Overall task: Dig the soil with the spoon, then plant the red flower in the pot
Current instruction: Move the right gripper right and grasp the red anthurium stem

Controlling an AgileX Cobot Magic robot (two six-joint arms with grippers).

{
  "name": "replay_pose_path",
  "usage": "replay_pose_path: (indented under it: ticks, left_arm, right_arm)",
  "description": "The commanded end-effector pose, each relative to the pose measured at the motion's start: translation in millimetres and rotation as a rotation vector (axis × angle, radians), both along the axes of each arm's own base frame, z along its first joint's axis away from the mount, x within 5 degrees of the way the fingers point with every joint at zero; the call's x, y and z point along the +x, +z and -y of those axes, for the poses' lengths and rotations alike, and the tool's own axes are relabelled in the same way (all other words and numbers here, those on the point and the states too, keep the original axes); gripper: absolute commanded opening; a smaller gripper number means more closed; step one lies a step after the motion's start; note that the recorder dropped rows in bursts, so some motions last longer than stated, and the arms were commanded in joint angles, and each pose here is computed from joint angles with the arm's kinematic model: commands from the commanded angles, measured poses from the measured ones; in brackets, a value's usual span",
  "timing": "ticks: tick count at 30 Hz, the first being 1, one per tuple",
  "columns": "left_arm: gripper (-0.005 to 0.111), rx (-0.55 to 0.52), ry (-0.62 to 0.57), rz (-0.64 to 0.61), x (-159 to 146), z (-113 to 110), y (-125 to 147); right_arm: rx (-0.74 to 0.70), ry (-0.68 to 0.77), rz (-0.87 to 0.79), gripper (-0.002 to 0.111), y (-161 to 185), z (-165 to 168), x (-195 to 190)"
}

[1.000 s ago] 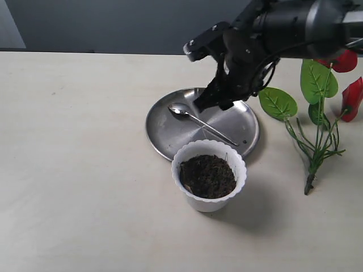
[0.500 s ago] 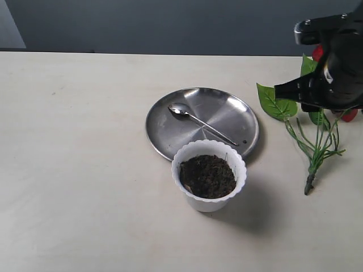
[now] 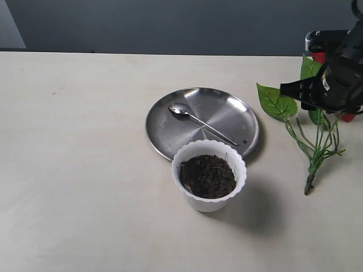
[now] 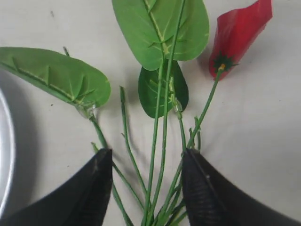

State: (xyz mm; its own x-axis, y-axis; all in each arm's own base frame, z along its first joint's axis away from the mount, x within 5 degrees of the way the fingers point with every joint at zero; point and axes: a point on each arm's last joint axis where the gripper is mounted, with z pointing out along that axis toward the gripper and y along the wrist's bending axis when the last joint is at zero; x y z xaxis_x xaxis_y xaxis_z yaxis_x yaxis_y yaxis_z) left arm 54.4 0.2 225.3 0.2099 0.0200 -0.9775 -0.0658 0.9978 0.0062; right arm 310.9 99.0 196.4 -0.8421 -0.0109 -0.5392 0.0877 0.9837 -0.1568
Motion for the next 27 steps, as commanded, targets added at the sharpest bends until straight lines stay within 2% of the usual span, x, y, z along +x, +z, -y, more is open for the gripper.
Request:
replay_pose_path:
  ticks: [1,4,9,16,27]
  left_arm:
    - [0.0,-0.003,-0.006,-0.001,0.3,0.3,-0.9]
    - [0.0,-0.003,-0.006,-0.001,0.3,0.3,-0.9]
    - [0.0,-0.003,-0.006,-0.001,0.3,0.3,-0.9]
    - [0.0,-0.003,-0.006,-0.001,0.3,0.3,-0.9]
    - [0.0,-0.003,-0.005,-0.002,0.3,0.2,-1.1]
  right_arm:
    - [-0.048,-0.008,-0.006,0.05,-10.4,-2.3,18.9]
    - [-0.071,-0.023,-0.018,0.057,-14.8,-5.2,29.9]
    - [-0.131,-0.001,-0.023,0.054,-23.2,-3.7,39.3]
    - [-0.037,-0.105,-0.086,0.054,-40.9,22.9,47.9]
    - [0.007,-0.052,-0.119,0.053,-60.9,19.6,52.7]
